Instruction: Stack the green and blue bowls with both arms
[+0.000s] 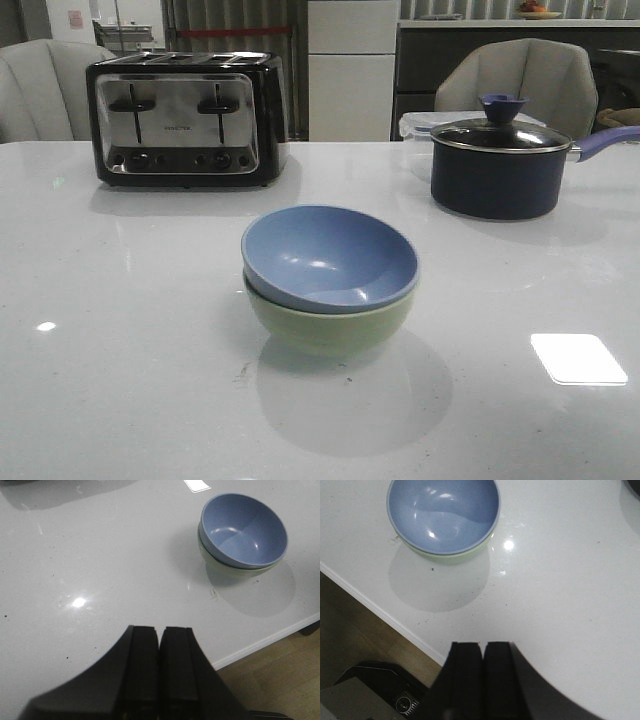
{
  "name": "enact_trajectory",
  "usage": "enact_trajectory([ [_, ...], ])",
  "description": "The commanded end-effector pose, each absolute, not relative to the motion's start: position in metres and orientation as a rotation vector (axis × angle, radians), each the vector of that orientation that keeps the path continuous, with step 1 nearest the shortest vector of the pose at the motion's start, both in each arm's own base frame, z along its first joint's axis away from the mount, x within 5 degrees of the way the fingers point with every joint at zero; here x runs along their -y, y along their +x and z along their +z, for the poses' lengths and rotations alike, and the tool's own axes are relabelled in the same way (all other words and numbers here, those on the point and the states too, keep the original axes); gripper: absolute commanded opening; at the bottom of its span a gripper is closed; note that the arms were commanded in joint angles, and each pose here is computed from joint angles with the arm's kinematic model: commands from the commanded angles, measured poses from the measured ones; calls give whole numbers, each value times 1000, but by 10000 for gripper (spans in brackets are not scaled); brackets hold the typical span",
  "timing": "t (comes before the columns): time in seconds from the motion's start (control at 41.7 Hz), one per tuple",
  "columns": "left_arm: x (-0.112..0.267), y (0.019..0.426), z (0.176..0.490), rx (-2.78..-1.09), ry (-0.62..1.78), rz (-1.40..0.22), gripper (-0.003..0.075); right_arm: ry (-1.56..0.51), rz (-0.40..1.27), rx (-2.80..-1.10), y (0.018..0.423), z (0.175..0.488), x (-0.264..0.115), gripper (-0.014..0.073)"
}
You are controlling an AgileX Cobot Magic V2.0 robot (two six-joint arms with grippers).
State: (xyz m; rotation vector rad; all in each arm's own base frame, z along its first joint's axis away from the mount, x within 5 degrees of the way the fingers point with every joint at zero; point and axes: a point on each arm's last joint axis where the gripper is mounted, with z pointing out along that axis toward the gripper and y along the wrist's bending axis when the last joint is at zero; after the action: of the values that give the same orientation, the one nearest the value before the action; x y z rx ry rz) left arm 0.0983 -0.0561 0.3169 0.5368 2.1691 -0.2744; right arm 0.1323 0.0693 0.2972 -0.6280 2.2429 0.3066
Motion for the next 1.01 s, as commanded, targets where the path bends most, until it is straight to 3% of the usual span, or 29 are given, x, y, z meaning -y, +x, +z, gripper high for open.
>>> enact_trajectory([
  [0.0, 59, 100, 332, -2070, 515, -315, 94, -608, 304, -2159, 136, 311, -70, 29],
  [0.216, 34, 87, 337, -1985, 336, -253, 94, -609, 304, -2160, 135, 311, -70, 29],
  [0.36, 20, 73, 330, -1772, 216, -210, 94, -609, 304, -2160, 135, 311, -70, 29],
  [0.6, 8, 57, 287, -1622, 89, -108, 94, -609, 304, -2160, 135, 311, -70, 29],
  [0.984, 6, 55, 222, -1446, 78, -86, 94, -609, 304, -2161, 135, 310, -70, 29],
])
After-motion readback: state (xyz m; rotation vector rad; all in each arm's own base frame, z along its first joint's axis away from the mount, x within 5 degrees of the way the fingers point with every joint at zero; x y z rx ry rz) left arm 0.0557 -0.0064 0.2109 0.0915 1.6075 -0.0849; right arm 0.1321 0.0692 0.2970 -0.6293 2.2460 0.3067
